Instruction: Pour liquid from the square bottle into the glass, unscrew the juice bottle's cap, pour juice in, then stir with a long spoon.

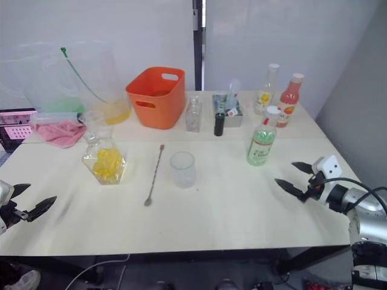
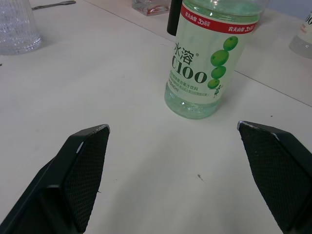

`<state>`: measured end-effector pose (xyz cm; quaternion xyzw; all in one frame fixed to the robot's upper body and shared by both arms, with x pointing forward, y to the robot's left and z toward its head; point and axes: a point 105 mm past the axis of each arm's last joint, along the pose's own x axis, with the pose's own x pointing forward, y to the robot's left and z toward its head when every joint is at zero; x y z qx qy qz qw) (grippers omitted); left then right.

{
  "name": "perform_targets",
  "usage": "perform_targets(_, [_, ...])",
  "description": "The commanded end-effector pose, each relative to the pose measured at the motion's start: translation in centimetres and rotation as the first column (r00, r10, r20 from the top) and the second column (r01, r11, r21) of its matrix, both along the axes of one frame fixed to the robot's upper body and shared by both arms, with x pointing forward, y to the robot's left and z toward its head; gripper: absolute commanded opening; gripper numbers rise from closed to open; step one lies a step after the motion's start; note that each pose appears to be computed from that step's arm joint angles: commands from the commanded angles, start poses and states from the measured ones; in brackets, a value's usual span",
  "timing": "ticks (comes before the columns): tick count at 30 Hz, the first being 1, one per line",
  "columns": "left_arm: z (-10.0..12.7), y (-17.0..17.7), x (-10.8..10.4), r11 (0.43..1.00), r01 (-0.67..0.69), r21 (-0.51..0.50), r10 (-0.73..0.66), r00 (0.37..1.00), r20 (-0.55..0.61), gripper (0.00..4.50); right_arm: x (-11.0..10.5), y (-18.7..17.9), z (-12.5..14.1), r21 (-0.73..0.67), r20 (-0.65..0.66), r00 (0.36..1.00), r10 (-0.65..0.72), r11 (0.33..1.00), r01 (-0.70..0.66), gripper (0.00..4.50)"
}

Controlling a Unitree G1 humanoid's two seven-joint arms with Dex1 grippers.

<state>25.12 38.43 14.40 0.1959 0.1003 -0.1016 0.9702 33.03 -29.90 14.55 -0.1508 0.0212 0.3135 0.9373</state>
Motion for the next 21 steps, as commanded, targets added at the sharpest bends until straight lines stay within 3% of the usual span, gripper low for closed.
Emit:
perform_targets(1, [1.0, 0.0, 0.4, 1.0, -0.009, 0.0, 0.009, 0.999, 0.033, 4.5, -0.1, 0.2, 1.8, 0.009, 0.063, 0.998, 0.006, 1.0, -0.007, 4.46])
perform_targets(7, [1.2, -0.5, -0.7, 0.992, -0.079, -0.098, 0.092, 0.986, 0.138, 4.5, 0.0, 4.8, 3.8, 0.085, 0.032, 0.976, 0.217, 0.972, -0.219, 4.46])
perform_targets(10, [0.7, -1.3, -2.0, 0.988, -0.128, -0.083, 0.141, 0.974, 0.178, 4.5, -0.2, 7.7, 5.3, 0.078, 0.015, 0.932, 0.362, 0.929, -0.362, 4.46])
perform_targets(15, [-0.4, -4.3, -3.6, 0.972, -0.18, -0.153, 0.213, 0.948, 0.236, 4.5, -0.9, 11.8, 7.3, 0.084, -0.004, 0.838, 0.545, 0.836, -0.543, 4.46])
perform_targets(21, [-1.7, -8.5, -3.5, 0.95, -0.19, -0.248, 0.257, 0.927, 0.274, 4.5, -1.8, 14.3, 8.3, 0.055, 0.035, 0.76, 0.648, 0.758, -0.649, 4.46])
